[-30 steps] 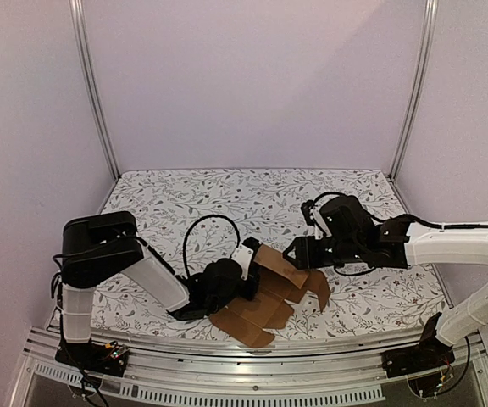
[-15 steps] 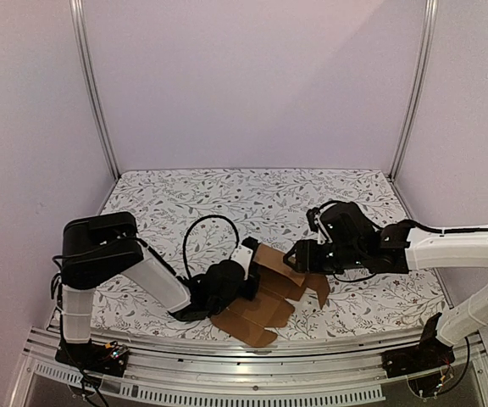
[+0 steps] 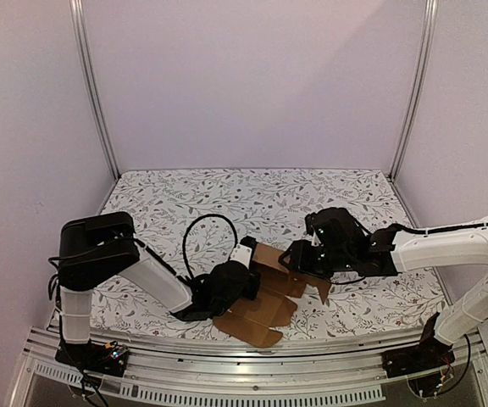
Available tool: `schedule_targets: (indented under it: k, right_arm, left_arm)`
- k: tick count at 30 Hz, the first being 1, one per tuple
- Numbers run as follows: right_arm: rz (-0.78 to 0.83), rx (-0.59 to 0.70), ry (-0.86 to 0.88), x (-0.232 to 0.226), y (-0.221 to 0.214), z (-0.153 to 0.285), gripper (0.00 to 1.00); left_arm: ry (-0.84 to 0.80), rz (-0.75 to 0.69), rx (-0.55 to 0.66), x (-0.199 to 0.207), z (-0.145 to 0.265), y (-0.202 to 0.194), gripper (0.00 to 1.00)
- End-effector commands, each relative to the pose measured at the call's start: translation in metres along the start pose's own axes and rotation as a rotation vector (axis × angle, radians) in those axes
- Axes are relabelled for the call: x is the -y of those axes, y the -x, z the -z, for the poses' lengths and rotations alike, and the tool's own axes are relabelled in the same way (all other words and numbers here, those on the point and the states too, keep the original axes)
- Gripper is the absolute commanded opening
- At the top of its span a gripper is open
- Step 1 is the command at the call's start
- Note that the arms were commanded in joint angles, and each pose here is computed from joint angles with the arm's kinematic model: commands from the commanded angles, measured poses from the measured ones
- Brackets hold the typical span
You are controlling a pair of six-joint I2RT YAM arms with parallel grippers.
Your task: Fold the paper box
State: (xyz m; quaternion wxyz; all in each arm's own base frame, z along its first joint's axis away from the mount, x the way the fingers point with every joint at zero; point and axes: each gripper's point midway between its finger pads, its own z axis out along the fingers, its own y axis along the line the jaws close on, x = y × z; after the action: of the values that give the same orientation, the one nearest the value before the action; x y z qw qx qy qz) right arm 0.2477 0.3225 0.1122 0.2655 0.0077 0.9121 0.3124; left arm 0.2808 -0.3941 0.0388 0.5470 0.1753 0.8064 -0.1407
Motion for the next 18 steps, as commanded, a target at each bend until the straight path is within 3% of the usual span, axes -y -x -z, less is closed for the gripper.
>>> schedule_targets:
  k: [1, 13, 15, 18]
  right_arm:
    - [-0.028, 0.018, -0.001, 0.003, -0.001, -0.005, 0.47]
    - [-0.044, 0.05, 0.049, -0.007, 0.006, 0.002, 0.19]
    - [-0.048, 0.059, 0.06, -0.009, 0.008, 0.005, 0.2]
    - [-0.048, 0.07, 0.071, -0.011, 0.01, 0.01, 0.31]
  left_arm:
    - [-0.03, 0.048, 0.011, 0.015, 0.007, 0.015, 0.0]
    - [-0.039, 0.076, 0.024, 0.019, 0.013, 0.025, 0.0]
    - [-0.039, 0.084, 0.025, 0.019, 0.014, 0.027, 0.0]
    - [-0.033, 0.093, 0.03, 0.018, 0.016, 0.032, 0.0]
